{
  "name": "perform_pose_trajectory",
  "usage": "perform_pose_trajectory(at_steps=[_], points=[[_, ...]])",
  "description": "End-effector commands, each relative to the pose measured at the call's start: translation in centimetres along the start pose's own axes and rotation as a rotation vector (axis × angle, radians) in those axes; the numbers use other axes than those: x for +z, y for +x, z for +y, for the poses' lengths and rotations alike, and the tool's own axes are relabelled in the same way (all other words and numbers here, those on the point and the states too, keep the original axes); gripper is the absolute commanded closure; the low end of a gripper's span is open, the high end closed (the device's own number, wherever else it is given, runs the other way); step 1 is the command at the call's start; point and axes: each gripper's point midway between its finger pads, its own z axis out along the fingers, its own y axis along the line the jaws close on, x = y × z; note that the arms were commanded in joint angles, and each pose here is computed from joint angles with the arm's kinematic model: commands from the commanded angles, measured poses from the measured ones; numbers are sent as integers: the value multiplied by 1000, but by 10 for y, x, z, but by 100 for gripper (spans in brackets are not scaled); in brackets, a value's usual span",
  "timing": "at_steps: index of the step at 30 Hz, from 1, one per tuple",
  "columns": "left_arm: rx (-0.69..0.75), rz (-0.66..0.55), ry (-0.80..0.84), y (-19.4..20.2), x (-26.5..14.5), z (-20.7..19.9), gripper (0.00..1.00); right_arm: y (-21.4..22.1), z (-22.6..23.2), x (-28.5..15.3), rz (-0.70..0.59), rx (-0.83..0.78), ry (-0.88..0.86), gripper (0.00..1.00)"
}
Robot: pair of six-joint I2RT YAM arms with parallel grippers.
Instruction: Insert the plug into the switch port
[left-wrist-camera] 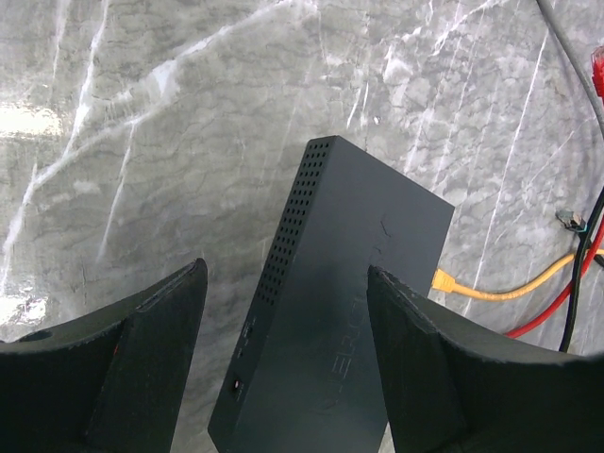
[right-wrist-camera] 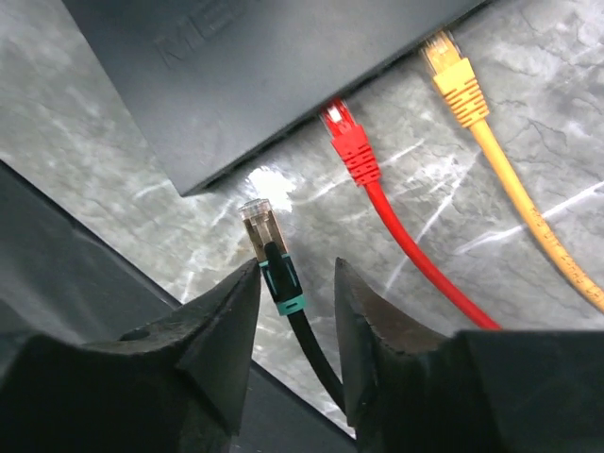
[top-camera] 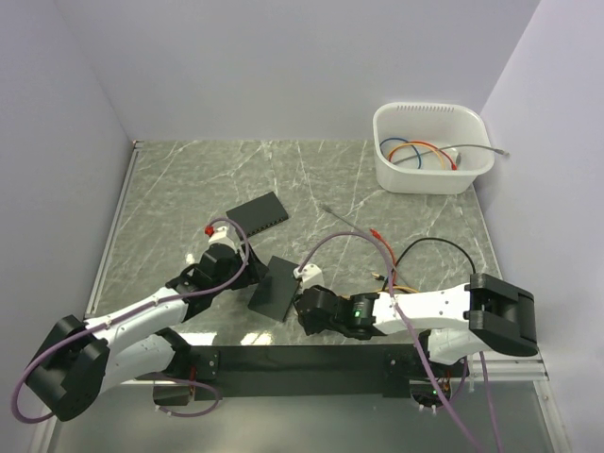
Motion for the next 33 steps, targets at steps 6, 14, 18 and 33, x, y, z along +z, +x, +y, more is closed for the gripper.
perform_pose_trajectory(at_steps=[6, 14, 18, 33], points=[[-4, -53, 30, -19, 0, -17, 26, -1, 1, -1, -25, 75, 6, 47], [-7, -53, 28, -18, -1, -15, 26, 5, -5, 0, -18, 102, 34, 45], [-8, -57, 27, -17, -3, -14, 26, -6, -5, -13, -80, 140, -1, 58], [26, -34, 185, -7, -16, -63, 27, -15, 12, -21, -114, 101, -105, 100]])
